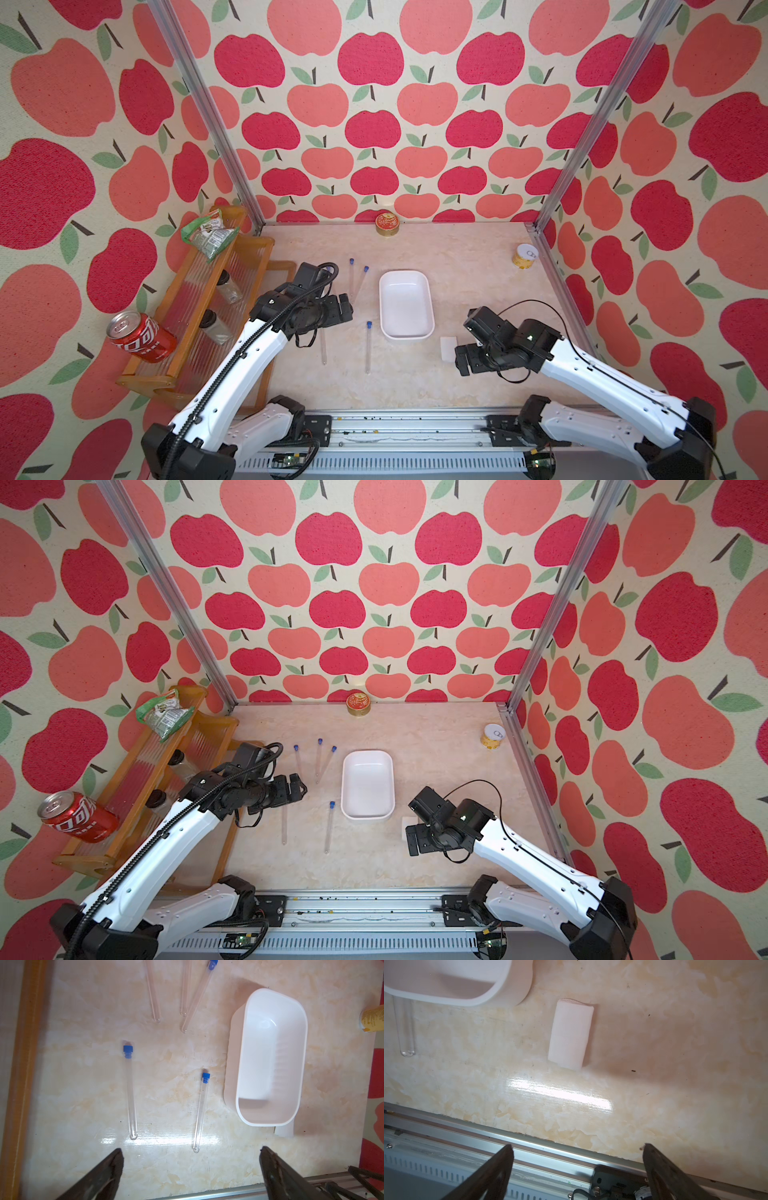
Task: Wipe the exteriors of test tubes
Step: Place the storage box at the center of the board, then pick up the cleaning item at the center of the board.
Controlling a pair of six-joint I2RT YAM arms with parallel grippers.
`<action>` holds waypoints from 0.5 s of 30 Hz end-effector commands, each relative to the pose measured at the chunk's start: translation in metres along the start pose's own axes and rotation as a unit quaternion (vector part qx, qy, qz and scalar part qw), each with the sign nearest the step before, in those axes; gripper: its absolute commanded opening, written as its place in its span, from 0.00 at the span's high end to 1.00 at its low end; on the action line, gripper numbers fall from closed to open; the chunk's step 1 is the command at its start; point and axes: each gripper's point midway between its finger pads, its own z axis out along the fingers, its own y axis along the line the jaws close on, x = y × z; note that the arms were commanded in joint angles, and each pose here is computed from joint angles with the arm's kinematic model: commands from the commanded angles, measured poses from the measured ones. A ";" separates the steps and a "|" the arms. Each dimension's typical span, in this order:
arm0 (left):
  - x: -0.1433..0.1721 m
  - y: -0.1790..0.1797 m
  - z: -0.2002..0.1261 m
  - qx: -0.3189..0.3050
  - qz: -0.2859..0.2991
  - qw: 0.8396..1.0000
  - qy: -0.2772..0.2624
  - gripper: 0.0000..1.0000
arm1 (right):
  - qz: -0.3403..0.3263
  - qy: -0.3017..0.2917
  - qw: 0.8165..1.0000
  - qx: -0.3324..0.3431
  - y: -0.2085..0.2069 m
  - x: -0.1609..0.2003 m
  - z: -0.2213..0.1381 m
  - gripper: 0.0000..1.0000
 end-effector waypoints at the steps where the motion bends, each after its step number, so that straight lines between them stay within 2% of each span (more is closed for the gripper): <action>1: -0.001 -0.006 0.001 -0.028 0.017 0.999 -0.013 0.01 | 0.021 -0.010 1.000 -0.007 0.004 -0.007 0.011 0.04; 7: 0.005 -0.011 0.010 -0.048 0.035 0.998 -0.013 0.00 | 0.019 0.008 1.000 0.013 0.006 -0.014 0.031 0.36; 10: 0.008 -0.016 0.010 -0.036 0.046 0.998 -0.022 0.01 | 0.014 0.014 1.000 0.021 0.010 -0.021 0.040 0.45; 15: 0.013 -0.012 0.009 -0.033 0.044 0.998 -0.019 0.01 | 0.011 0.026 0.999 0.039 0.011 -0.030 0.056 0.50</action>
